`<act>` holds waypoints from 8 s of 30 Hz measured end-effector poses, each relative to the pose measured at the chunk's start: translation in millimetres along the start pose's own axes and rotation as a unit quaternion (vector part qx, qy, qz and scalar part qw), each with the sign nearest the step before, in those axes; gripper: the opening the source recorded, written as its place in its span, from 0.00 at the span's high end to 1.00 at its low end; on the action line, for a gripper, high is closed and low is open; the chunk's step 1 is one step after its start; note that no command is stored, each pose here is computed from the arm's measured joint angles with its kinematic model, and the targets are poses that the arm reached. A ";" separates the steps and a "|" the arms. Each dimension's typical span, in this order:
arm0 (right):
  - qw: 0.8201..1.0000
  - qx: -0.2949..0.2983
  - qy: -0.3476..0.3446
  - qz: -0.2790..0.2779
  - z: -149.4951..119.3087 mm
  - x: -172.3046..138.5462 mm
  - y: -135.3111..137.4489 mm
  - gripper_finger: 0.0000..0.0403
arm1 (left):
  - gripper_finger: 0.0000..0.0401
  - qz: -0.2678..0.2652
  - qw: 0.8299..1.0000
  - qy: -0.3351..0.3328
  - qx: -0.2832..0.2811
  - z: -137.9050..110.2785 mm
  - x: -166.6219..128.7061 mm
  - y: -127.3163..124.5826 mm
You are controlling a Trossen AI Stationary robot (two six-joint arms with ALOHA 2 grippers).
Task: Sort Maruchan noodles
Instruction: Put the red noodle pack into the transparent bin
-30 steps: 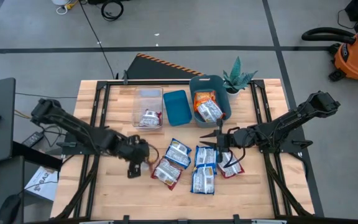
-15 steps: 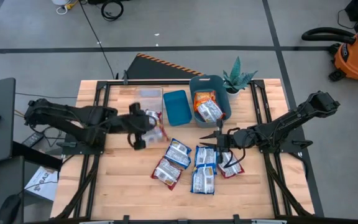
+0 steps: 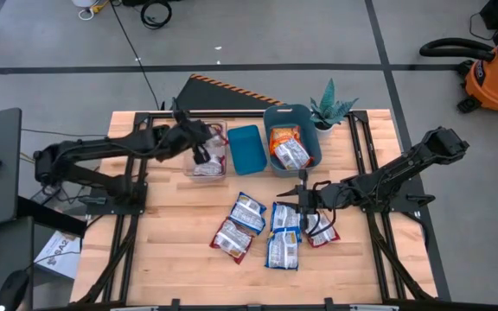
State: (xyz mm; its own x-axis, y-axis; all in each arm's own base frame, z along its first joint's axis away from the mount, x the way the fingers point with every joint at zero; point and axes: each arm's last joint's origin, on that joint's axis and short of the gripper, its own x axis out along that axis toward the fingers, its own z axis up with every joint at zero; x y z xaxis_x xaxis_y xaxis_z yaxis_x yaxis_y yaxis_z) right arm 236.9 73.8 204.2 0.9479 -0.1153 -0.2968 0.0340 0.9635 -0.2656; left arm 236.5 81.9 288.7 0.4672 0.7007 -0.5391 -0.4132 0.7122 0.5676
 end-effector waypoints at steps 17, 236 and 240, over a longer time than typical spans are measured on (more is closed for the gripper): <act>1.000 -0.005 0.000 0.000 0.1 0.0 0.1 0.78 | 0.99 -0.008 0.998 0.000 -0.068 -42.5 73.1 31.2; 0.977 0.084 0.195 -0.021 0.1 -9.6 21.5 0.79 | 0.56 -0.273 0.954 0.122 0.000 72.6 42.0 -34.3; 0.955 0.096 0.281 -0.008 8.8 -8.8 35.1 0.79 | 0.57 -0.291 0.950 0.098 0.054 67.0 38.1 -63.7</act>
State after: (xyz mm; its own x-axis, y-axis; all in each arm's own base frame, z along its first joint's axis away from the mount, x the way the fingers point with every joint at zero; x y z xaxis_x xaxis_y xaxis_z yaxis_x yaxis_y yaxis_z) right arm 232.5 110.8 205.6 0.6284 -0.1889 -0.7546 0.1552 0.9810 -0.1164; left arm 333.1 60.4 273.7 0.4332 0.1925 -0.8805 -0.0414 0.9802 0.1939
